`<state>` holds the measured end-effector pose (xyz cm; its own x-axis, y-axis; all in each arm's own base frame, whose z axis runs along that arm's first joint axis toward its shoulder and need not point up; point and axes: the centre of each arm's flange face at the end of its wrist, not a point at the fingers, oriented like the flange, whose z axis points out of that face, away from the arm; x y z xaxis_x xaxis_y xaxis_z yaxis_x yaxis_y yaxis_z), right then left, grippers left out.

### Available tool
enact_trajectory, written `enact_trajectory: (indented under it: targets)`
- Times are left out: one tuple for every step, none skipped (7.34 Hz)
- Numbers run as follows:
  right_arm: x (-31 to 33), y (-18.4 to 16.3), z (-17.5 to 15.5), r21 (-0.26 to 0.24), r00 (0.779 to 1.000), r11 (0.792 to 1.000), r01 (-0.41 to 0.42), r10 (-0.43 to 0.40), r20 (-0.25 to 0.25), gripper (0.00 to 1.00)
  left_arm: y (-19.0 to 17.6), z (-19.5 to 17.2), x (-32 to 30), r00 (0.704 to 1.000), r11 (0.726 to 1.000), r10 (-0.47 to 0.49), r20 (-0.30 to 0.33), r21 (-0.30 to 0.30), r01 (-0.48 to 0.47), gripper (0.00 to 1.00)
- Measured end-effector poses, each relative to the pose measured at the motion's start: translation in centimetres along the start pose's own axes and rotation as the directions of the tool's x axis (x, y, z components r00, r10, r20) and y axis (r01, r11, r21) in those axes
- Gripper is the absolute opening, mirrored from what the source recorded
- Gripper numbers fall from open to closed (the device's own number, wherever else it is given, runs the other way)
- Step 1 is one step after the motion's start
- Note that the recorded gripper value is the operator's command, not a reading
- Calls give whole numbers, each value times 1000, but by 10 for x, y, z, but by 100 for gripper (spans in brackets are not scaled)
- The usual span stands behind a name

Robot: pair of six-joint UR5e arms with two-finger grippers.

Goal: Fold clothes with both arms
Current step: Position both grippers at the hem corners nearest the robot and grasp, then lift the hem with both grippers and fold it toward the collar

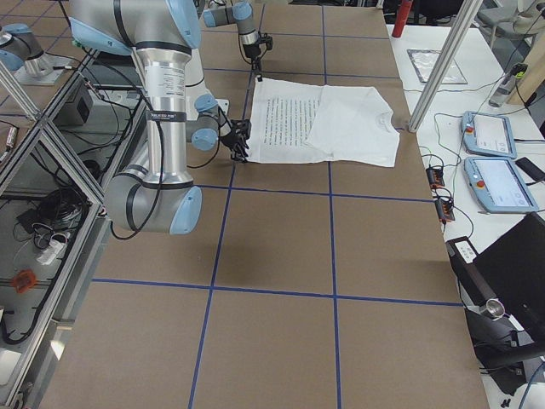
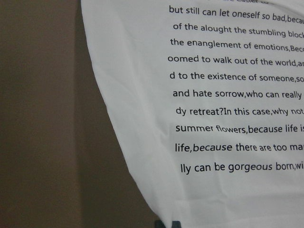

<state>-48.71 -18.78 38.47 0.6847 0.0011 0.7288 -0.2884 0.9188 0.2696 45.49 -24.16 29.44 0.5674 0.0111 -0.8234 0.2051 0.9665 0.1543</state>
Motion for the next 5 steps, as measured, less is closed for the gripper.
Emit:
enact_trajectory:
  targets:
    - [-1,-5,-2,3,1000,1000,3,-3,3,0,0,0,0,1000,1000,0,0,0,0,0]
    - [-2,-10,-5,5,1000,1000,6,-6,9,0,0,0,0,1000,1000,0,0,0,0,0]
    - [-3,-16,-9,4,1000,1000,5,-5,16,0,0,0,0,1000,1000,0,0,-1,0,0]
    - [-2,-25,-17,0,1000,1000,-1,1,19,0,0,-3,1,1000,1000,0,-5,-2,0,0]
    - [0,-37,-39,-10,1000,1000,-5,5,7,0,0,-14,5,1000,1000,1,-17,-7,-2,0]
